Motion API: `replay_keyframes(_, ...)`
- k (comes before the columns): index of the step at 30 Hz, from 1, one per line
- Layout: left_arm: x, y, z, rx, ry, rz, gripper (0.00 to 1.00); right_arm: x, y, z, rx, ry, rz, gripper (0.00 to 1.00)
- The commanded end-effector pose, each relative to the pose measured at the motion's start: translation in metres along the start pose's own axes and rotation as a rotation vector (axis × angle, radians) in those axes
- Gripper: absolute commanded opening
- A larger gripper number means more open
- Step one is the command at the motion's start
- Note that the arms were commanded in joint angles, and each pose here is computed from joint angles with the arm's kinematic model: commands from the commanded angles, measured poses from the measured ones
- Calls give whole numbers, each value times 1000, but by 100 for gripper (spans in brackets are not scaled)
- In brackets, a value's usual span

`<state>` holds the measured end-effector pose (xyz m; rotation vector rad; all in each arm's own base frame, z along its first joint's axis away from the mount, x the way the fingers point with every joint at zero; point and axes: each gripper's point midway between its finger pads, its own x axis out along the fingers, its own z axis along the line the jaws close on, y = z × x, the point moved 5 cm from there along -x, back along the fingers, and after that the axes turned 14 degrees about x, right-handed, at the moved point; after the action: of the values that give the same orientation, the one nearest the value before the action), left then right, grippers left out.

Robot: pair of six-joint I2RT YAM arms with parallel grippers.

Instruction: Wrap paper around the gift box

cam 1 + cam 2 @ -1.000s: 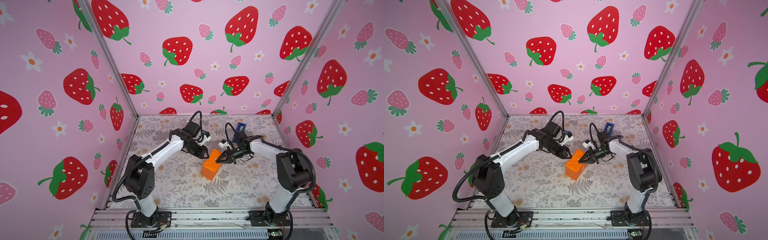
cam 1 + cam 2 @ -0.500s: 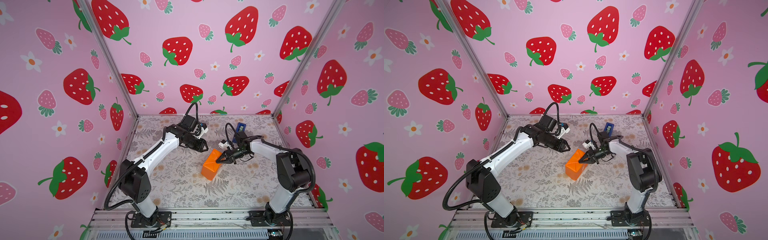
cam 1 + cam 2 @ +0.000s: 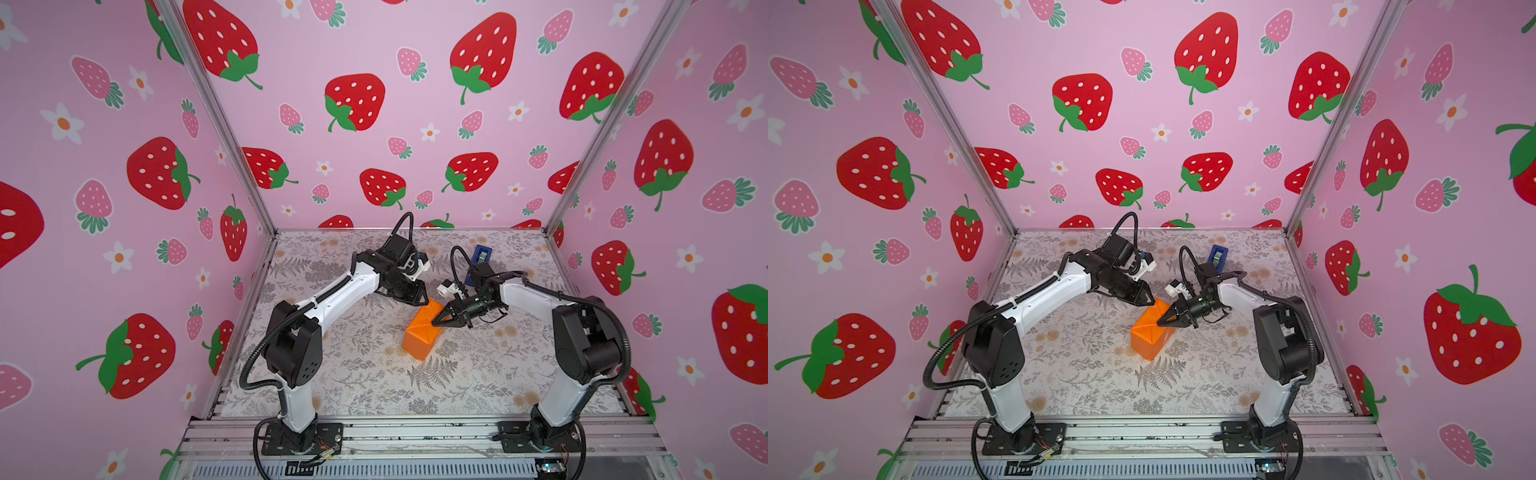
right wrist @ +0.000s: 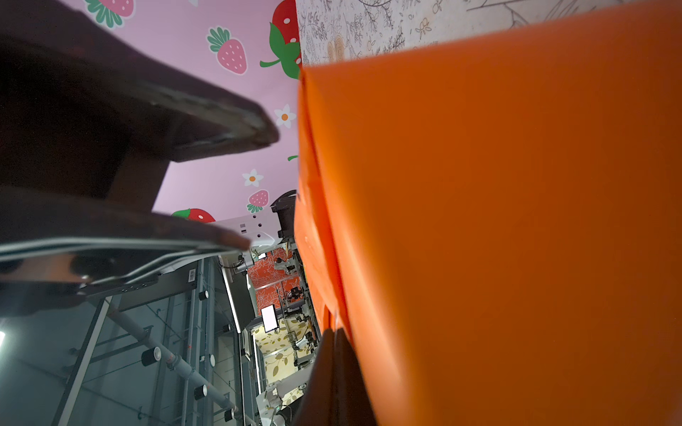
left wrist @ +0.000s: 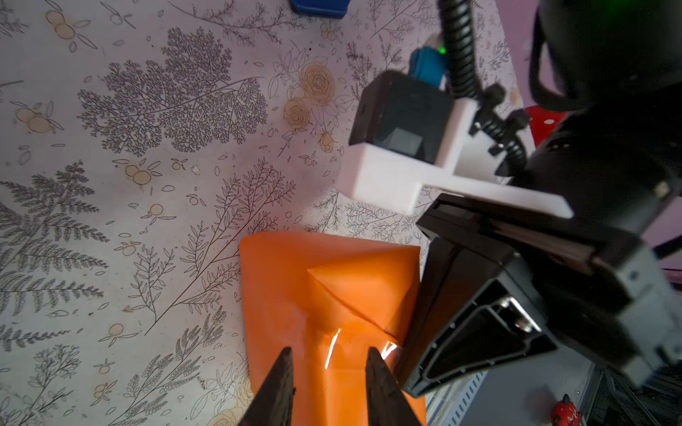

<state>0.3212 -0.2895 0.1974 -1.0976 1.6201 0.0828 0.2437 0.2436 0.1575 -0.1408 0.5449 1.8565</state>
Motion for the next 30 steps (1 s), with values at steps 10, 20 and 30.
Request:
replay_keyframes(10,22,4,1,-17,62,22,28,4,-5,-36,98,153,-38,0)
replay_keyframes(20,42,36,11,-73,56,112,28,-6,1,-2,55,74,-66,11)
replay_keyframes(30,44,43,11,-75,54,117,27,-22,18,10,46,159,-145,22)
